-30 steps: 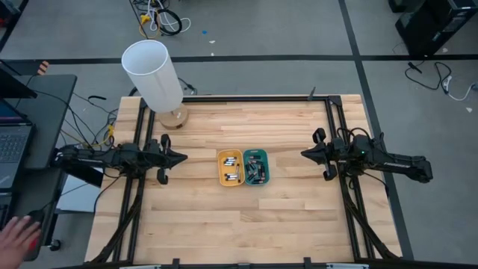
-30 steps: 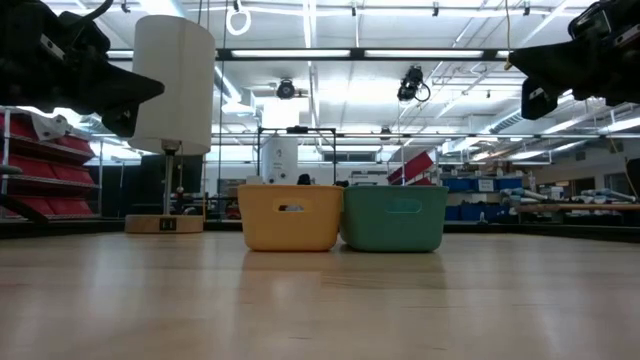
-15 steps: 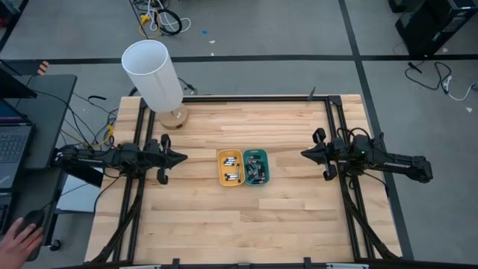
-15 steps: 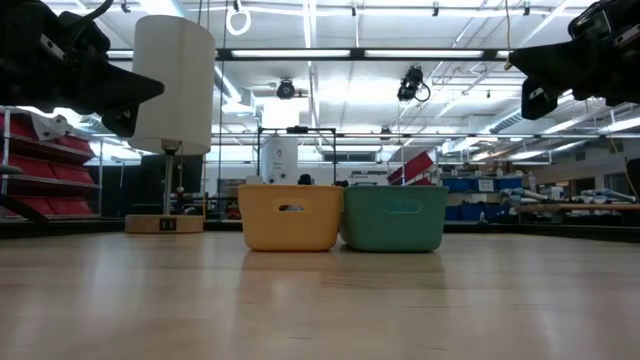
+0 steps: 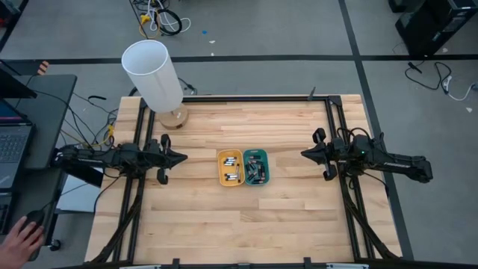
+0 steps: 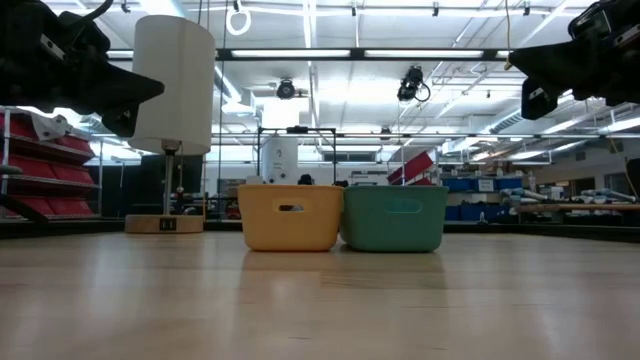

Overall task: Sort batteries
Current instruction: Return to Home Position

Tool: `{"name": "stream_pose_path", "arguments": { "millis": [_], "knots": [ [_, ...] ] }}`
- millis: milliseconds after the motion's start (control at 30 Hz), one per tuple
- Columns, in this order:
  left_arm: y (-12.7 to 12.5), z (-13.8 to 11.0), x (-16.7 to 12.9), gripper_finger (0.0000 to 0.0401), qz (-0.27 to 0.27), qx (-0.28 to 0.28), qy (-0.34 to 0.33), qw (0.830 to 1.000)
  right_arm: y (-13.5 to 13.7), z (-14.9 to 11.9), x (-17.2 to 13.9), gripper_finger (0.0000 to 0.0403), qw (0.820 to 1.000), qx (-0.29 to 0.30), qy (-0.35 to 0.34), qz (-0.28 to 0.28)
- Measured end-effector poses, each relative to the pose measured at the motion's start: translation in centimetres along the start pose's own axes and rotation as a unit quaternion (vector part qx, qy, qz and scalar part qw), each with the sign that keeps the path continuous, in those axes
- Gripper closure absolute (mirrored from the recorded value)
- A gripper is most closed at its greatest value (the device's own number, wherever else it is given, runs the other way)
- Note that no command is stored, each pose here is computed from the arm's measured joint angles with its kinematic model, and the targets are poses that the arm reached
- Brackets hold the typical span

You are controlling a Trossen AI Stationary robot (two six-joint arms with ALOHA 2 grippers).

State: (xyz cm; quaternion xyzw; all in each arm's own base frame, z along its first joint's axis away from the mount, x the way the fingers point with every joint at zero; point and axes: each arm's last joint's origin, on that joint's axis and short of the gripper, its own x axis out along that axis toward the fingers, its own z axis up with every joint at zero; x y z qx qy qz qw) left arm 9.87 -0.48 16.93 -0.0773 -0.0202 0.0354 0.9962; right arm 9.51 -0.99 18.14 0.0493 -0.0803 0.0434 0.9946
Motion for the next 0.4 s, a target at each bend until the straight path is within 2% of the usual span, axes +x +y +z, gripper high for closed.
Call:
{"name": "stream_pose_path", "arguments": {
  "millis": [400],
  "knots": [
    [0.0,0.0,0.0,0.038,0.0,0.0,0.0,1.0,0.0,0.0,0.0,0.0399,1.0,0.0,0.0,0.0]
  ]
}}
